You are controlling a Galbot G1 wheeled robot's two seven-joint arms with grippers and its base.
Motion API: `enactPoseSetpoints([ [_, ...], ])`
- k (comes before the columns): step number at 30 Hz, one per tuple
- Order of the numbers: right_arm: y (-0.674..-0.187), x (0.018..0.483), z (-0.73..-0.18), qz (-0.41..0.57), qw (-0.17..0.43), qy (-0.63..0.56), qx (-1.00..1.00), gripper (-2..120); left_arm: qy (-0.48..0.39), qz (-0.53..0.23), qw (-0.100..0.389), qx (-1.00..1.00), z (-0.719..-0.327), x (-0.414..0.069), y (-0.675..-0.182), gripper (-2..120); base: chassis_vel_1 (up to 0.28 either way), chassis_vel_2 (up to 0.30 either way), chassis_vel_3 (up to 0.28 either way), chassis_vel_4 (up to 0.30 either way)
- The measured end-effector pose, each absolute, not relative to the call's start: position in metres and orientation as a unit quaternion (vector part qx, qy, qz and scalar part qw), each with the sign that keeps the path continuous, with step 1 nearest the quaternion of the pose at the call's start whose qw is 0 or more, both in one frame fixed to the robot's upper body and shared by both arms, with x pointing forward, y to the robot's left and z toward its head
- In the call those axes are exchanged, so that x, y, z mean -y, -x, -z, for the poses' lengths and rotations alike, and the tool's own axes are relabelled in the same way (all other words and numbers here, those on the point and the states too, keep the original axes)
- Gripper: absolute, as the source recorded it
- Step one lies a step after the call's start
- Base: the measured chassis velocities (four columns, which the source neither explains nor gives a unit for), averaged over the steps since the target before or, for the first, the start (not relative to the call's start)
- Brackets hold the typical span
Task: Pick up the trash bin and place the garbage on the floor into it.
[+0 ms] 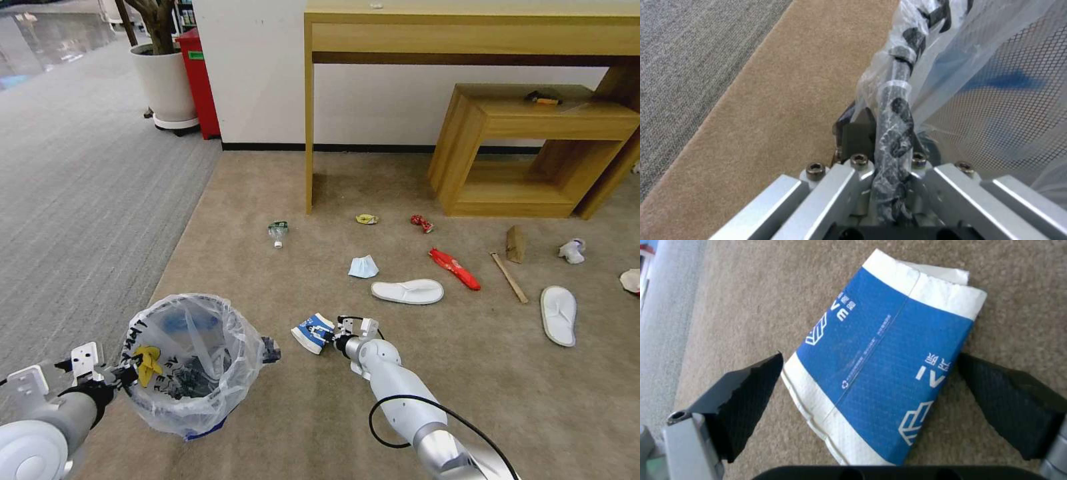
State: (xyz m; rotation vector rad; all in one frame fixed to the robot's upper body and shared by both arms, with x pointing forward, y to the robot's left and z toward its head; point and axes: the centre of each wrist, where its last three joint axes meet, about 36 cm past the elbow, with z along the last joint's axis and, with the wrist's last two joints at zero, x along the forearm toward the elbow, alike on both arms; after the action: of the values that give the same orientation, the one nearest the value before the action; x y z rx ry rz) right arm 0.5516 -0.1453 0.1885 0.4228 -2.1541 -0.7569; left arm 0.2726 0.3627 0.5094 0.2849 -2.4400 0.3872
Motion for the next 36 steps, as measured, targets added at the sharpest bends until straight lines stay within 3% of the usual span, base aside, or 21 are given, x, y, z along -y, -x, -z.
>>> enactPoseSetpoints([
  [14, -0.557, 0.152, -0.186, 0.302, 0.385, -0.18, 0.853, 96, -0.104, -0.144, 0.323, 0.93, -0.509, -0.36, -0.271, 0, 0.0, 0.0, 0.0, 0.0],
  [16, -0.558, 0.153, -0.187, 0.304, 0.385, -0.178, 0.853, 82, -0.103, -0.144, 0.322, 0.93, -0.509, -0.359, -0.271, 0, 0.0, 0.0, 0.0, 0.0],
  [25, -0.558, 0.155, -0.186, 0.306, 0.386, -0.175, 0.852, 55, -0.102, -0.145, 0.322, 0.93, -0.509, -0.359, -0.271, 0, 0.0, 0.0, 0.0, 0.0],
  [26, -0.558, 0.155, -0.186, 0.306, 0.386, -0.175, 0.853, 46, -0.102, -0.145, 0.321, 0.93, -0.509, -0.359, -0.27, 0, 0.0, 0.0, 0.0, 0.0],
  [29, -0.557, 0.155, -0.186, 0.305, 0.387, -0.174, 0.853, 39, -0.102, -0.145, 0.321, 0.931, -0.509, -0.359, -0.27, 0, 0.0, 0.0, 0.0, 0.0],
  [32, -0.557, 0.156, -0.185, 0.305, 0.388, -0.171, 0.853, 22, -0.101, -0.144, 0.32, 0.931, -0.509, -0.359, -0.271, 0, 0.0, 0.0, 0.0, 0.0],
  [36, -0.554, 0.156, -0.183, 0.306, 0.391, -0.167, 0.852, 11, -0.1, -0.144, 0.32, 0.931, -0.509, -0.359, -0.271, 0, 0.0, 0.0, 0.0, 0.0],
])
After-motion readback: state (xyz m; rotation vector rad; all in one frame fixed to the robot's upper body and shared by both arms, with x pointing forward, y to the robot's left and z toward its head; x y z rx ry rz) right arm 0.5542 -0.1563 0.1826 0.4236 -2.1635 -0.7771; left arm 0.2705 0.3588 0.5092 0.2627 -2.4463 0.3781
